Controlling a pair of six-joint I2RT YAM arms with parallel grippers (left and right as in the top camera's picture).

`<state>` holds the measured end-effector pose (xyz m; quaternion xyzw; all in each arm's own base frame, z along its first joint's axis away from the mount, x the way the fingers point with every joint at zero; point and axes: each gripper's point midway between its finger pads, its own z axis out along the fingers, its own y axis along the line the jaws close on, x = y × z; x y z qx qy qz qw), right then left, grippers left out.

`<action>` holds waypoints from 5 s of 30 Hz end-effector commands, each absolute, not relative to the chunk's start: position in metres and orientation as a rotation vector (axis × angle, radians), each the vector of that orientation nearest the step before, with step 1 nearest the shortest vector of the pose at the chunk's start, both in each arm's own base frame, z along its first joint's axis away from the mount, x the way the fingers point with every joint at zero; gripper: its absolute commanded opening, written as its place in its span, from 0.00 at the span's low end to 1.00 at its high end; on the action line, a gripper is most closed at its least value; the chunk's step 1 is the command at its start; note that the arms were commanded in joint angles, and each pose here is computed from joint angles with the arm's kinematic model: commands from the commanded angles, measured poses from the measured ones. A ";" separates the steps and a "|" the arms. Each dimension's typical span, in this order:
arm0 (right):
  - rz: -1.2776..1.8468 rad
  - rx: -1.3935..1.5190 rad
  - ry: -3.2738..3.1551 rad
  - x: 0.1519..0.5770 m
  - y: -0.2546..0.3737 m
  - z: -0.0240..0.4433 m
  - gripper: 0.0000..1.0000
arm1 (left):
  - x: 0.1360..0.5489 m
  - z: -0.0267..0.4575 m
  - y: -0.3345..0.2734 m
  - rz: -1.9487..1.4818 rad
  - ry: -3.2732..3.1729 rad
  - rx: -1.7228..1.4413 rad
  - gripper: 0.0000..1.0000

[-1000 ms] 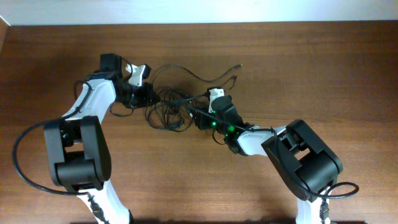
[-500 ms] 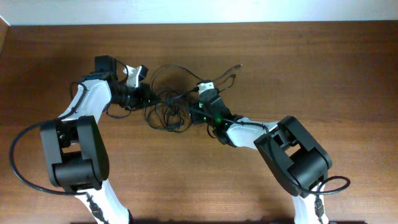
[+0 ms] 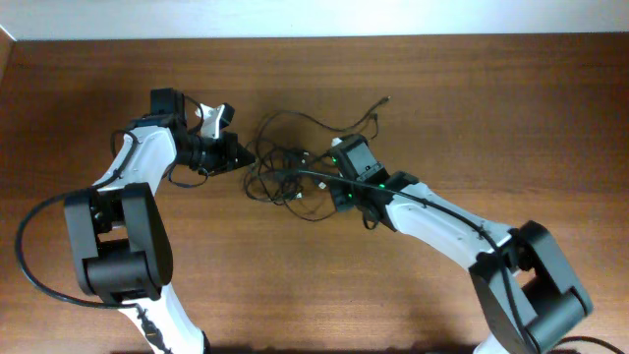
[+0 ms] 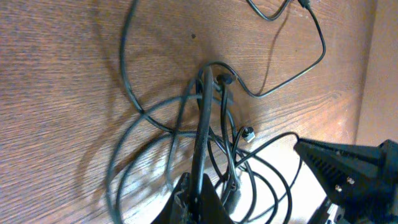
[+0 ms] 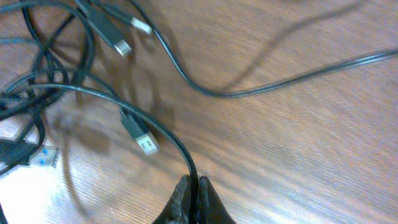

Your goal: Untangle cables

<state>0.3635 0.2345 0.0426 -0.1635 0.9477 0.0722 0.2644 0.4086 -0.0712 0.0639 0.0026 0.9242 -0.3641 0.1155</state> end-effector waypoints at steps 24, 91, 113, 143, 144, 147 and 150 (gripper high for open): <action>-0.328 1.047 2.730 0.314 -0.160 0.025 0.04 | 0.355 0.007 0.058 -0.989 2.627 -1.326 0.00; 0.308 -0.239 3.157 0.291 0.114 -0.004 0.49 | 0.301 0.018 -0.160 -0.512 2.759 -0.744 0.24; 0.195 -0.245 3.115 0.311 0.100 0.015 0.57 | 0.306 -0.008 -0.133 -0.347 2.761 -0.817 0.00; 0.255 0.125 3.102 0.311 0.067 -0.011 0.07 | 0.336 0.031 -0.149 -0.667 2.853 -0.706 0.72; 0.255 0.116 3.106 0.309 0.068 -0.011 0.07 | 0.333 0.022 -0.155 -0.663 2.874 -0.737 0.71; 0.253 0.079 3.117 0.304 0.075 -0.013 0.08 | 0.332 -0.007 -0.174 -0.670 2.897 -0.859 0.66; 0.250 0.048 3.132 0.299 0.081 -0.014 0.10 | 0.318 -0.033 -0.183 -0.639 2.969 -0.916 0.61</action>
